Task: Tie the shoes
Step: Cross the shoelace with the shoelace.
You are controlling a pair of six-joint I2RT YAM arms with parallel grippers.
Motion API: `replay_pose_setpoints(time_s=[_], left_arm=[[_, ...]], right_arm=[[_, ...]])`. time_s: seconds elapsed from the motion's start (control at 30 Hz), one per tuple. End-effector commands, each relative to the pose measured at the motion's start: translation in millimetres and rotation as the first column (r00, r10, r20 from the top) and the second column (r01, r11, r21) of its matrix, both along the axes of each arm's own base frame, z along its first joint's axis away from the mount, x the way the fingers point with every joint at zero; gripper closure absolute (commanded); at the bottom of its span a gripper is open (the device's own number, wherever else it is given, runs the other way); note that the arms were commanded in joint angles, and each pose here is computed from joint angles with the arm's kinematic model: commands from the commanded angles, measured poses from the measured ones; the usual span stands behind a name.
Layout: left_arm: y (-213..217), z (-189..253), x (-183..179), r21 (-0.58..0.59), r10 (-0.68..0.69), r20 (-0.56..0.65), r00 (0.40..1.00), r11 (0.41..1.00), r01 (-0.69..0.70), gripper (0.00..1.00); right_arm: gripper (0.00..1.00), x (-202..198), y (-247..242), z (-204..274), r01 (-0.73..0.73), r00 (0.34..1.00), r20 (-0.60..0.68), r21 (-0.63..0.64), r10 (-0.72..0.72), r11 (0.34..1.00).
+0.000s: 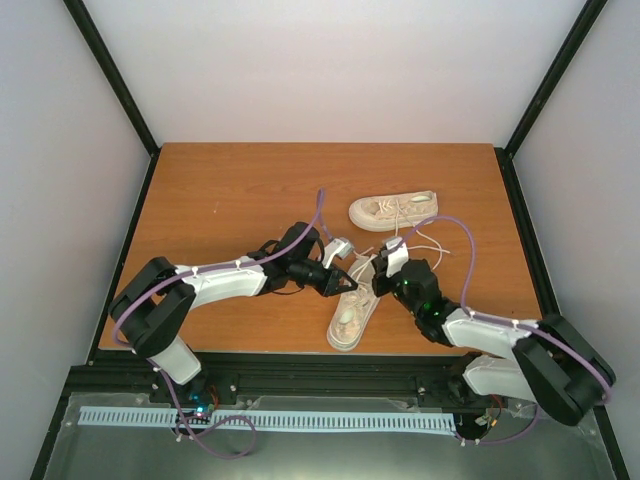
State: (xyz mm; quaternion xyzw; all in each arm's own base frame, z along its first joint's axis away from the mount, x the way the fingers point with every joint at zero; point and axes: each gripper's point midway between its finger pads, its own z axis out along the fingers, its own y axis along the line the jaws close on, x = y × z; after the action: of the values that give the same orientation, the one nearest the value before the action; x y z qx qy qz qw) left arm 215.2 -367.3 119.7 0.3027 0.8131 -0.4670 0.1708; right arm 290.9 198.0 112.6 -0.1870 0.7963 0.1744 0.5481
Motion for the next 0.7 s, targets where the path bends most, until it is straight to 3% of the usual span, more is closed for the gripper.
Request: replay_pose_setpoints(time_s=[0.0, 0.23, 0.4, 0.67], left_arm=[[-7, 7, 4, -0.030, -0.004, 0.016, 1.000, 1.000, 0.005, 0.99], [-9, 8, 2, -0.042, -0.015, 0.010, 1.000, 0.999, 0.015, 0.99], [-8, 8, 1, -0.044, -0.020, 0.009, 1.000, 0.999, 0.021, 0.99], [-8, 9, 1, -0.045, -0.020, 0.011, 1.000, 0.999, 0.021, 0.99]], right_arm=[[0.97, -1, -6, 22, 0.035, 0.999, -0.007, -0.003, -0.035, 0.999], [0.97, -15, 0, 38, -0.023, 0.978, -0.210, -0.118, -0.002, 0.993], [0.97, -24, -11, 42, 0.024, 0.944, -0.319, -0.198, -0.088, 0.980], [0.94, -37, -25, 61, 0.095, 0.935, -0.307, -0.268, -0.178, 0.959]])
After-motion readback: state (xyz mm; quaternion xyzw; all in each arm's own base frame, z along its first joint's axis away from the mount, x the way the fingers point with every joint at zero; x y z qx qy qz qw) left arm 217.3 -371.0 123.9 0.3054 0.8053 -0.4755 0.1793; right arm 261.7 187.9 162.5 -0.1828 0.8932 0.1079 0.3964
